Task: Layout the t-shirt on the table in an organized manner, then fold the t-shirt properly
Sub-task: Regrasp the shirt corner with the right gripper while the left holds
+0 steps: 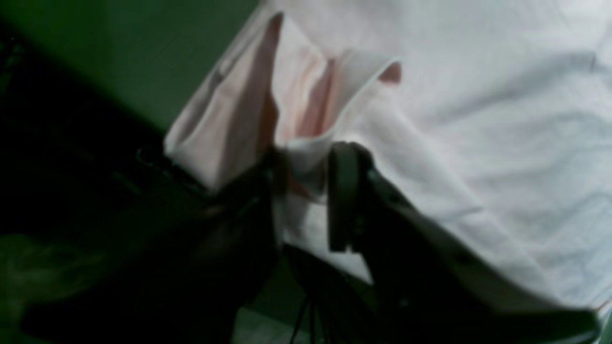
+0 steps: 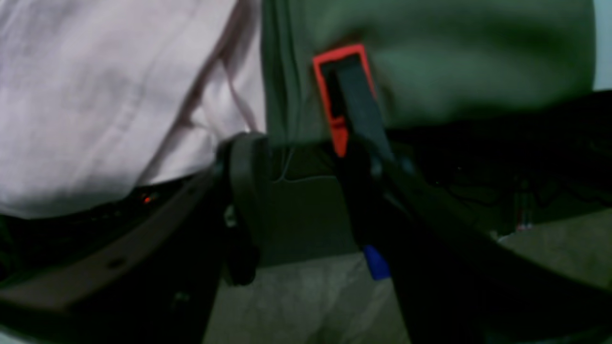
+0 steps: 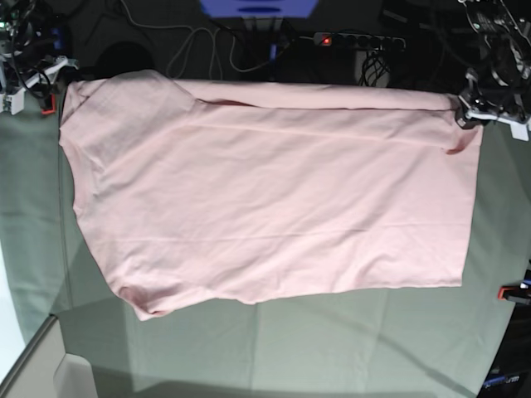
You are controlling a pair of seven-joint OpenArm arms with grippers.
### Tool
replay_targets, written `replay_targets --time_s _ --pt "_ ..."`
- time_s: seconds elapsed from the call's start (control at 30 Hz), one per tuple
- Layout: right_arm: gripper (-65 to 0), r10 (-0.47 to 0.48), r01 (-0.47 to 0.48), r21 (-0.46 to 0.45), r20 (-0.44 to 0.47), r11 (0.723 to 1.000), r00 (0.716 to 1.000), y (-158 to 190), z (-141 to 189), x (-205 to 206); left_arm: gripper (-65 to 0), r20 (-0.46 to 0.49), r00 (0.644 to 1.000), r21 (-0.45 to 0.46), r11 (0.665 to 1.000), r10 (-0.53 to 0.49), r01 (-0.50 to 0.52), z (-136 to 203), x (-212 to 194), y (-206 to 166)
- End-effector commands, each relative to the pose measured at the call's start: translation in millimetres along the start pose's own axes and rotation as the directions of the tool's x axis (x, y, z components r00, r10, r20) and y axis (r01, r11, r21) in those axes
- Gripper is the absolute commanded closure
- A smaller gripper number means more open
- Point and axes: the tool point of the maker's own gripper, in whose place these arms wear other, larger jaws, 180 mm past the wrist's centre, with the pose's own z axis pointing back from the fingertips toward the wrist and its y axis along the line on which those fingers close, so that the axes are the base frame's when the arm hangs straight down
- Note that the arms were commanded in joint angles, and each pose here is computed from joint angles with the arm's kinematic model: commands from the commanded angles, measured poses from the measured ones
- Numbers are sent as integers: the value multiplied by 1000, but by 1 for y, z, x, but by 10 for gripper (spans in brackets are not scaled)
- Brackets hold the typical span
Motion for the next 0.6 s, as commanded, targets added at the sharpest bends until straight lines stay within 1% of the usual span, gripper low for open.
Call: replay_targets --time_s 0.0,0.17,0.3,0.37,0.47,0.57 --pt "-271 8 -8 -15 36 1000 999 -6 5 11 -108 42 999 -11 1000 -18 18 4 18 -3" --pt "-272 3 -3 5 35 1000 999 4 2 8 0 48 999 -13 1000 -17 17 4 20 -4" --pt "-272 55 -57 33 70 998 996 20 3 25 0 55 998 -18 1000 -16 17 3 22 -6" --pt "-271 66 -72 57 92 996 994 33 0 35 0 63 998 -25 999 -21 23 3 26 -10" --pt "-271 56 -63 62 116 996 992 37 -4 46 0 83 996 -30 999 -34 36 6 32 -15" --pt "-271 37 -46 82 109 996 993 42 -12 45 0 99 994 -35 998 -46 50 9 37 -20"
